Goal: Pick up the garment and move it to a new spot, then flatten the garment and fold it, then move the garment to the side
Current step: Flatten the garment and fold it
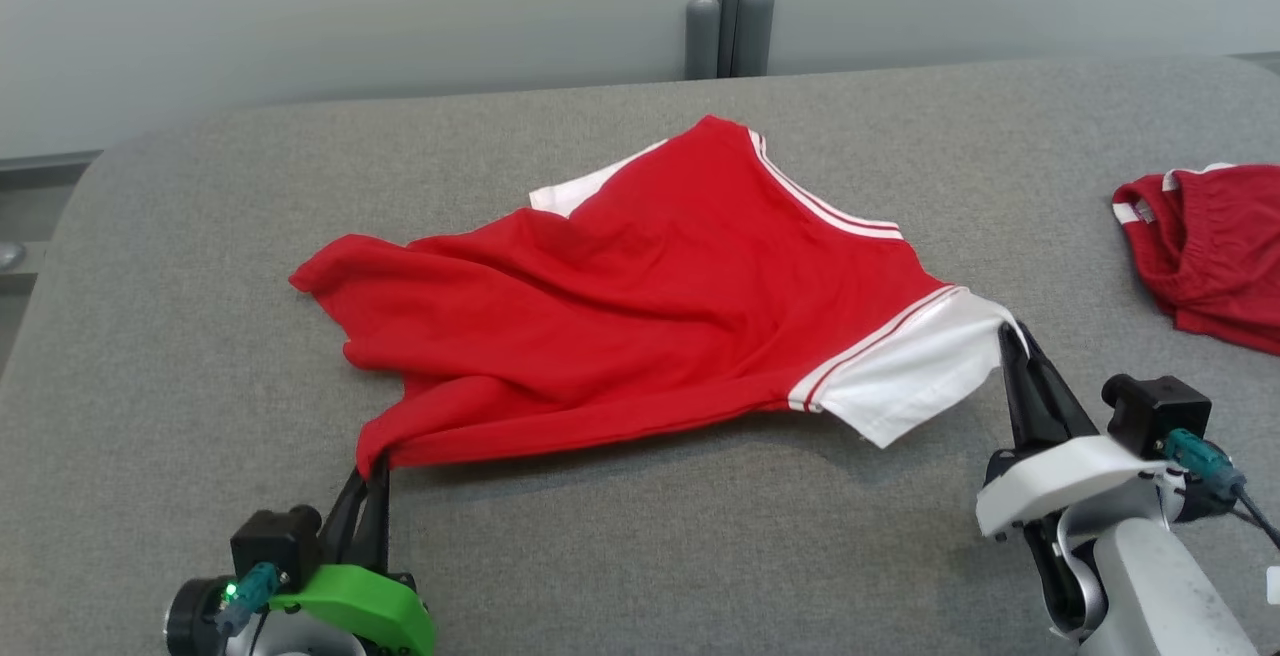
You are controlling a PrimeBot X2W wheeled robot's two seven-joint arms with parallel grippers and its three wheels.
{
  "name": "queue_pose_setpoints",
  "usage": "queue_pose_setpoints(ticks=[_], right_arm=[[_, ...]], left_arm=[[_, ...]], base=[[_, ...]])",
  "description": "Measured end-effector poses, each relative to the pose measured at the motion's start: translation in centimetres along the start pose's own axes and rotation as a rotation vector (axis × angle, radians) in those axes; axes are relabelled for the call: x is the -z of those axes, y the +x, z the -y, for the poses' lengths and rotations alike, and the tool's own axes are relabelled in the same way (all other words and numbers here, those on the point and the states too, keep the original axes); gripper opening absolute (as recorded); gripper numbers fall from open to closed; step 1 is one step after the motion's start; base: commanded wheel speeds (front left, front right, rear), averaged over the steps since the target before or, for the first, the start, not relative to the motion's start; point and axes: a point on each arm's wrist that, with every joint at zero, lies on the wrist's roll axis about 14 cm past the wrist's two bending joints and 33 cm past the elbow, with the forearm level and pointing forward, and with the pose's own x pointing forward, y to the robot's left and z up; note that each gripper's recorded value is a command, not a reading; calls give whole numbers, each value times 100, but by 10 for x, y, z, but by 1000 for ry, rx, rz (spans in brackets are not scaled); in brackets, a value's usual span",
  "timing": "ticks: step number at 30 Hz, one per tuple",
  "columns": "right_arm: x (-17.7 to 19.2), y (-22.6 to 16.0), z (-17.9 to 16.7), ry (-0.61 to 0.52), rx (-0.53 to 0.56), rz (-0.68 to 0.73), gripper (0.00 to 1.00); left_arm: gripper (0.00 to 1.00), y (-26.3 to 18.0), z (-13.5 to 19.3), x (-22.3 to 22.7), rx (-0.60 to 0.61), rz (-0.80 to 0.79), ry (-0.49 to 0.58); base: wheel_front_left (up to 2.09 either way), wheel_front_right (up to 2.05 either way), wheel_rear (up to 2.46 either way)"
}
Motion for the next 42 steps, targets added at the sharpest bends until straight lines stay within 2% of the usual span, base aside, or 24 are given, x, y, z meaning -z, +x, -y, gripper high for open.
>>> queue_pose_setpoints(ticks=[6,12,22,31,37,42], right_arm=[[-79,13,-16,-40,-69,210,0],[-139,28,-27,-100,-120,341,0],[-188,87,-25,-199,-142,395,0],[-227,173,-27,-273,-152,465,0],[-257,220,-3,-296,-71,540,0],[-286,236,9,-365,-19,623,0]], left_arm=[[0,13,-3,-68,46,170,135],[0,31,-6,-125,96,263,274],[0,94,4,-204,160,326,433],[0,179,8,-260,170,379,578],[0,230,7,-287,121,460,661],[0,254,16,-311,106,540,708]], base=[[0,0,0],[0,0,0],[0,0,0],[0,0,0],[0,0,0],[0,0,0]])
